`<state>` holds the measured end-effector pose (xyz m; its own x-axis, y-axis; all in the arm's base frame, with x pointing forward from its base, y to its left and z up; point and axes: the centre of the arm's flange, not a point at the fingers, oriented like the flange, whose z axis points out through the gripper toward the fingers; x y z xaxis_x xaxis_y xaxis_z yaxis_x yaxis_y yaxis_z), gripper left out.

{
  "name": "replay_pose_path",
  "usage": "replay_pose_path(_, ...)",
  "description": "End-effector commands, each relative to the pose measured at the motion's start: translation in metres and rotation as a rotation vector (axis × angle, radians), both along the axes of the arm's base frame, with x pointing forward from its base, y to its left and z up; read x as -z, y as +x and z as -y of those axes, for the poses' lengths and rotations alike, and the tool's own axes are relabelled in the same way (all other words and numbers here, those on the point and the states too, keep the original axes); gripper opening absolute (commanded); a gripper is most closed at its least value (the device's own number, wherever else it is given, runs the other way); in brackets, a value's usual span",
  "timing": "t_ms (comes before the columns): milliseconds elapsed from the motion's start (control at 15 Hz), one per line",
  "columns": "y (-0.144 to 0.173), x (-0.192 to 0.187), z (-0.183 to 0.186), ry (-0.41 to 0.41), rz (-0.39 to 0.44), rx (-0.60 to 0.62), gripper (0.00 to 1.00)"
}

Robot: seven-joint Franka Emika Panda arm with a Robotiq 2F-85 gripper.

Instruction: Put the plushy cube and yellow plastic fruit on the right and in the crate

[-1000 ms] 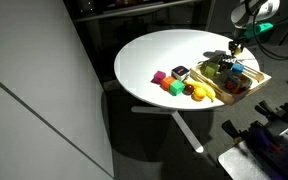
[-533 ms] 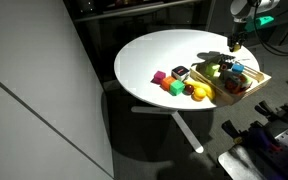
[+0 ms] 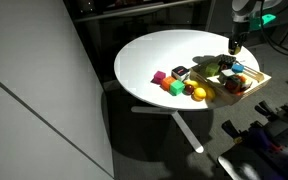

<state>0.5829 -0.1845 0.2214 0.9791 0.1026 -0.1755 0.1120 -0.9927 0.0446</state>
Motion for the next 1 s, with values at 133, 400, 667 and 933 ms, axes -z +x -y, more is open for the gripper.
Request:
replay_pose_path(133,-0.025,-0.022,-0.022,-0.012,-0.05,-0.085,0.34)
replay_pose_path(400,-0.032,-0.023,-0.041,-0.021,-0.069,-0.137,0.34)
replay_pose_path(667,-0.042,-0.015,-0.06,-0.027,-0.097,-0.188,0.34)
replay_pose_path(933,-0.051,-0.007,-0.071,-0.03,-0.123,-0.222,0.34)
